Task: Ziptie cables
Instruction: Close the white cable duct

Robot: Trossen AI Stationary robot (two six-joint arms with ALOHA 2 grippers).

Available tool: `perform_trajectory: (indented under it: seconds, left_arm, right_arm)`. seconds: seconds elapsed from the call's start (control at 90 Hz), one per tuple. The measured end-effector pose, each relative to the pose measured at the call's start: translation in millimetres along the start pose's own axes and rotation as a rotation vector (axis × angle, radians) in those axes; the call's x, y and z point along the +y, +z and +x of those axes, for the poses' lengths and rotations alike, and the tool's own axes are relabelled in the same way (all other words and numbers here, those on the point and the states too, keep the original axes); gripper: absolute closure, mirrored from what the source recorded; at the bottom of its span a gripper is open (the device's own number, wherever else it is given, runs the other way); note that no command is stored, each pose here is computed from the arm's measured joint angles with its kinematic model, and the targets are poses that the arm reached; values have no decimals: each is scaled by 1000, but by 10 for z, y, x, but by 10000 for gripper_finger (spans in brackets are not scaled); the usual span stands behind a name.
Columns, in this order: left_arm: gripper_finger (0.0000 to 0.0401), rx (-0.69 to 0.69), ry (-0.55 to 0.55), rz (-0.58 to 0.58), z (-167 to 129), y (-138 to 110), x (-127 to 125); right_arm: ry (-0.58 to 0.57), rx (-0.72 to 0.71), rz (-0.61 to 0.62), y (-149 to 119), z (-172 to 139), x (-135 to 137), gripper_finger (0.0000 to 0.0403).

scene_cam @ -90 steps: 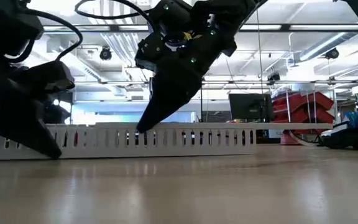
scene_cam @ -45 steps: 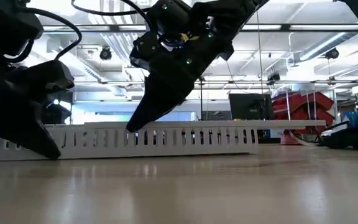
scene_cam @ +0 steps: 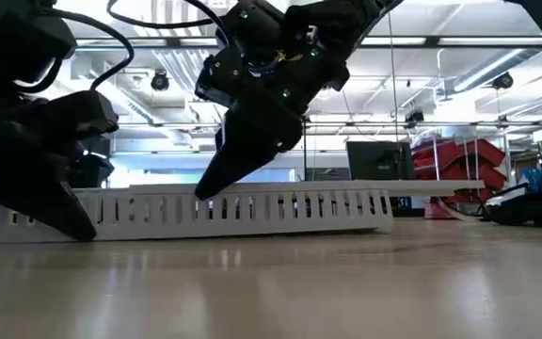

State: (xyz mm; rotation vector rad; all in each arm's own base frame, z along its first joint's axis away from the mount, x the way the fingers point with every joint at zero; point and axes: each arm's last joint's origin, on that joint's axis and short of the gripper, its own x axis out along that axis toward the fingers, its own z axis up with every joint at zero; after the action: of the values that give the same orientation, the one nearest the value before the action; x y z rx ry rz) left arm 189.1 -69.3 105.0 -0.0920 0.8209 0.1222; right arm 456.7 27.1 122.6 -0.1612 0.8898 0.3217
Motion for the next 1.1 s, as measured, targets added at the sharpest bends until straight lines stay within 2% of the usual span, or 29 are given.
perform_trajectory:
  seconds: [0.667,0.8,0.944,1.1]
  left_arm:
    - [183,-5,0,-21,2,7,3]
    - [181,-20,-7,-26,2,15,-1]
    - [177,-43,-16,-23,2,27,-7]
    - [183,-51,-16,-14,2,33,-8]
  right_arm:
    - [42,87,-92,-79,-27,19,171]
    - [27,83,-66,-70,-30,5,176]
    - [-26,31,-3,-30,-1,-14,176]
    - [-45,-31,13,13,44,-8,176]
